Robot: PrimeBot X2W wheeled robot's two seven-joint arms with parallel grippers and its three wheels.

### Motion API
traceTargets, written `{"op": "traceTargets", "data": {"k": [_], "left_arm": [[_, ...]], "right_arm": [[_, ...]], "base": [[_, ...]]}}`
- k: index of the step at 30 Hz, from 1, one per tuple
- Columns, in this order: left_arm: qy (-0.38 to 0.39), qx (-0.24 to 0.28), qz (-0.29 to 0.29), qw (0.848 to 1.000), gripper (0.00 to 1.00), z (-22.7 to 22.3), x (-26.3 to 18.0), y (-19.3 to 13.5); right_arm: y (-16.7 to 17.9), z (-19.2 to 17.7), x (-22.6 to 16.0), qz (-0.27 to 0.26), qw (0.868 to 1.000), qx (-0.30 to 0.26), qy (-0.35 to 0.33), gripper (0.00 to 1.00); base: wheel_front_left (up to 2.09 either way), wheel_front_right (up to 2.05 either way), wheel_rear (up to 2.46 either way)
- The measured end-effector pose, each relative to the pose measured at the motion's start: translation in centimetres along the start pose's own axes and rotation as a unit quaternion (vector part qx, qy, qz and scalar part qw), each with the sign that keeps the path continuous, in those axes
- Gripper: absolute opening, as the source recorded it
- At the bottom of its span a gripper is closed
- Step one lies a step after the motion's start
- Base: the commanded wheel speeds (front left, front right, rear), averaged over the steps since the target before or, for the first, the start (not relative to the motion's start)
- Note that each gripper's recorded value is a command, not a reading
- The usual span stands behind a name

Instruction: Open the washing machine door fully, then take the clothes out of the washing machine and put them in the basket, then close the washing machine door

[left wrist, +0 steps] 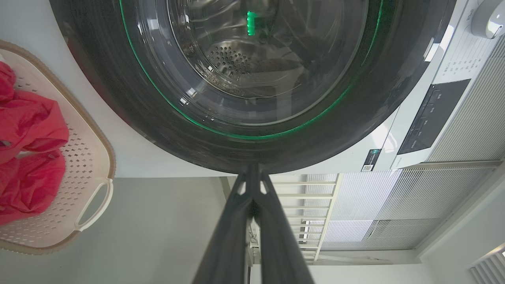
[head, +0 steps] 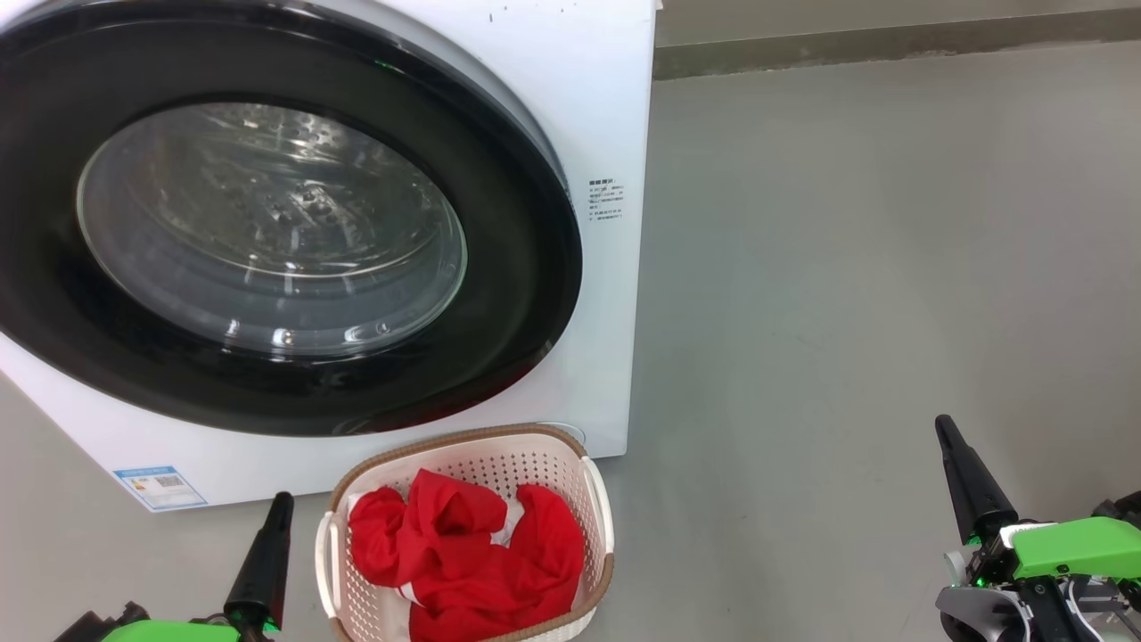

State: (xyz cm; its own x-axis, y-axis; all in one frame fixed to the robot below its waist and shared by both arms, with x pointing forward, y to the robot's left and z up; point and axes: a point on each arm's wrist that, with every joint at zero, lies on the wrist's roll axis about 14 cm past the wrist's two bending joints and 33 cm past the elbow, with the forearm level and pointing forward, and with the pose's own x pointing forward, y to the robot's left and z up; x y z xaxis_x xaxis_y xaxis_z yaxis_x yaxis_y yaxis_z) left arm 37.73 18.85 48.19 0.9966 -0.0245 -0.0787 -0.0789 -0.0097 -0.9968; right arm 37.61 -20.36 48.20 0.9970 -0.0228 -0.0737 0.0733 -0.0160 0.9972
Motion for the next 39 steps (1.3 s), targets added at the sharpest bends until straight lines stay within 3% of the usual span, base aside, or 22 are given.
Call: {"op": "traceTargets", "data": {"k": [39], "left_arm": [[0.000,0.000,0.000,1.000,0.00,0.00,0.00,0.00]], "right_arm": [[0.00,0.00,0.00,0.000,1.000,0.000,0.000,0.00]], "base": [[0.00,0.00,0.00]]}}
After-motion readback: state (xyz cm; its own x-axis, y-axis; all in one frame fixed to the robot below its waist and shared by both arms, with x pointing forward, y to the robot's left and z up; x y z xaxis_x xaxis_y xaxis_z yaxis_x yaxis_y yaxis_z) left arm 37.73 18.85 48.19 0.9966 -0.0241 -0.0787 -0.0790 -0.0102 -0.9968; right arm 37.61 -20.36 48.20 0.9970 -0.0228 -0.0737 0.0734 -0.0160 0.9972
